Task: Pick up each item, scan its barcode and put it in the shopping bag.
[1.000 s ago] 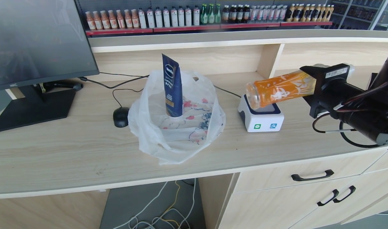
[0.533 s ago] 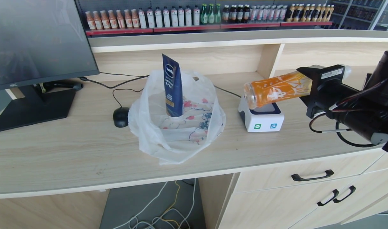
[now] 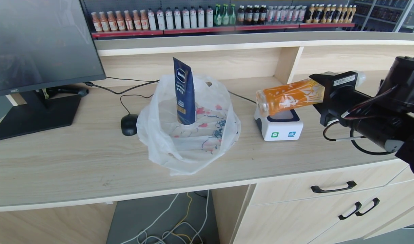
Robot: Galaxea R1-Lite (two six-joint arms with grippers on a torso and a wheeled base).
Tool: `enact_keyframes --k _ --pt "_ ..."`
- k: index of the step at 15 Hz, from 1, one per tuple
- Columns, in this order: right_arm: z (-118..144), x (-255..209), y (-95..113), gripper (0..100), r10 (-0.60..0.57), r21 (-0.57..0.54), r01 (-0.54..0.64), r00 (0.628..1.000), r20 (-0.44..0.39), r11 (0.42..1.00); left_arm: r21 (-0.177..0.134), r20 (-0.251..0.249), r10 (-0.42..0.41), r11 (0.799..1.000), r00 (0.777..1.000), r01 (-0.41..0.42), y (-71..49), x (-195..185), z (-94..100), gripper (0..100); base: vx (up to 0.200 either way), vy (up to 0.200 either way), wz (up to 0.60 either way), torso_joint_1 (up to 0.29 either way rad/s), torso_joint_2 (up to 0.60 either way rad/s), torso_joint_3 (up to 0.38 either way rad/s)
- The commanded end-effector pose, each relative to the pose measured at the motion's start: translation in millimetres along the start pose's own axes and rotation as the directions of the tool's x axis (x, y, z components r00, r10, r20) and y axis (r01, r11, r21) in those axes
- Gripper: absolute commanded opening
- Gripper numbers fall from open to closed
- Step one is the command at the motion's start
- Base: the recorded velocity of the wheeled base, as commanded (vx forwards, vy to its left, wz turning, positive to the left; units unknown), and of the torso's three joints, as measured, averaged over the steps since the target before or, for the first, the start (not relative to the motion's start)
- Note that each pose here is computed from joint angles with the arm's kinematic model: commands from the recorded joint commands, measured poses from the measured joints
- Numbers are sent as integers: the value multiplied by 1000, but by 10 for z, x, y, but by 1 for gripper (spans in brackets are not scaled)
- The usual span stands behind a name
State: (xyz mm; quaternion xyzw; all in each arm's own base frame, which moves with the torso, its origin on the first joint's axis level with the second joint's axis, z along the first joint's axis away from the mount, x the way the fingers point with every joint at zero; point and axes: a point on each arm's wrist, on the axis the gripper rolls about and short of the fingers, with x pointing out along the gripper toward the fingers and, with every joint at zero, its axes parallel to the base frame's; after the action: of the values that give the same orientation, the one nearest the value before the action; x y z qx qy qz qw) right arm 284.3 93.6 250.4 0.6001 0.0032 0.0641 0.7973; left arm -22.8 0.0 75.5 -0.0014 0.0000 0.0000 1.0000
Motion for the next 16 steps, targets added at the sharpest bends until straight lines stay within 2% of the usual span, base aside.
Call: enact_keyframes --k 1,11,16 --pt "-15 41 -23 0 -6 -1 6 1000 0 1000 0 0 0 1000 1000 0 0 0 0 100 0 0 0 0 0 0" --pt "47 70 -13 0 2 -1 -2 1000 4 1000 0 0 0 1000 1000 0 0 0 0 100 0 0 0 0 0 0" --pt "73 73 72 0 29 -13 -29 999 14 999 0 0 0 1000 1000 0 0 0 0 100 0 0 0 0 0 0"
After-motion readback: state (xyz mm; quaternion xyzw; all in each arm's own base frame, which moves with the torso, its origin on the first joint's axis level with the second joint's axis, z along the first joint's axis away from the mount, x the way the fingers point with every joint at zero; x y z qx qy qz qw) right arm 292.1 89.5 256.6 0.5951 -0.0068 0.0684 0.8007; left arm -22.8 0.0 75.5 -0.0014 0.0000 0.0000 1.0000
